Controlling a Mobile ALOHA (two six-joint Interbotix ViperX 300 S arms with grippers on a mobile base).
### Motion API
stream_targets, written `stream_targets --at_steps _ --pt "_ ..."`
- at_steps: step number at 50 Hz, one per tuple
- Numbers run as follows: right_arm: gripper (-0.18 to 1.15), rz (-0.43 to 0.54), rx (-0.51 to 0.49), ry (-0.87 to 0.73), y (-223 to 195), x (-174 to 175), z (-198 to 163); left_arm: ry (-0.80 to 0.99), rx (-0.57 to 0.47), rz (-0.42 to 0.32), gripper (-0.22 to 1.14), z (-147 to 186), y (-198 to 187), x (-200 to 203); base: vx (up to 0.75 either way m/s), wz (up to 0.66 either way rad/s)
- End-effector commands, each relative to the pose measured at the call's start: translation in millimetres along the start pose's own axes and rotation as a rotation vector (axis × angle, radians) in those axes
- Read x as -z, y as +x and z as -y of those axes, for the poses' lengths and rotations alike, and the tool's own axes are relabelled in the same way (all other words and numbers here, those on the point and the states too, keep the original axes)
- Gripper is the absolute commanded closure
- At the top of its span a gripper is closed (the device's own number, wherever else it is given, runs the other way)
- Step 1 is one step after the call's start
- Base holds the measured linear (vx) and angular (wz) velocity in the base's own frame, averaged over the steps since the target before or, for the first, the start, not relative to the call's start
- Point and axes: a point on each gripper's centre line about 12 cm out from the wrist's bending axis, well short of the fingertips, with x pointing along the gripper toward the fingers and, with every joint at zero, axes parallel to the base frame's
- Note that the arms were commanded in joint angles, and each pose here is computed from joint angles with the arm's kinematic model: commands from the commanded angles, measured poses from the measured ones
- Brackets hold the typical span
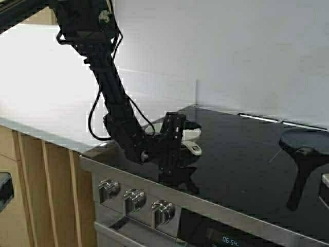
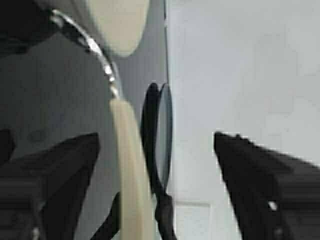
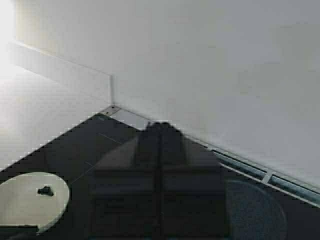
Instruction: Wash the pan
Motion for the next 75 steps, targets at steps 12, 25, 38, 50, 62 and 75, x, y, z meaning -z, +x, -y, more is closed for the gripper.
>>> stream_targets --at_steps 12,25,38,50,62,75 --pt "0.91 0.02 -0.001 -0.003 2 -7 0 -0.001 0.057 -0.001 -0.05 18 10 1 0.0 0.0" --pt "0.91 0.02 -0.001 -0.005 2 -7 0 -0.045 0.066 0.016 0.81 17 10 -1 0.0 0.0" --pt "0.91 0.02 -0.001 -0.003 2 -7 0 -0.074 0.084 0.032 0.85 18 6 -3 0.0 0.0" --pt "0.91 0.018 -0.001 0.0 2 -6 0 -0.072 0.138 0.03 0.9 47 -3 -4 0.0 0.0" --pt "0.91 0.018 -0.001 0.002 2 -6 0 -0.063 0.144 0.023 0.9 84 -29 -3 0.0 0.02" --pt "0.91 0.026 0.001 0.003 2 -8 0 -0.064 0.198 0.021 0.9 104 -61 -2 -0.01 0.16"
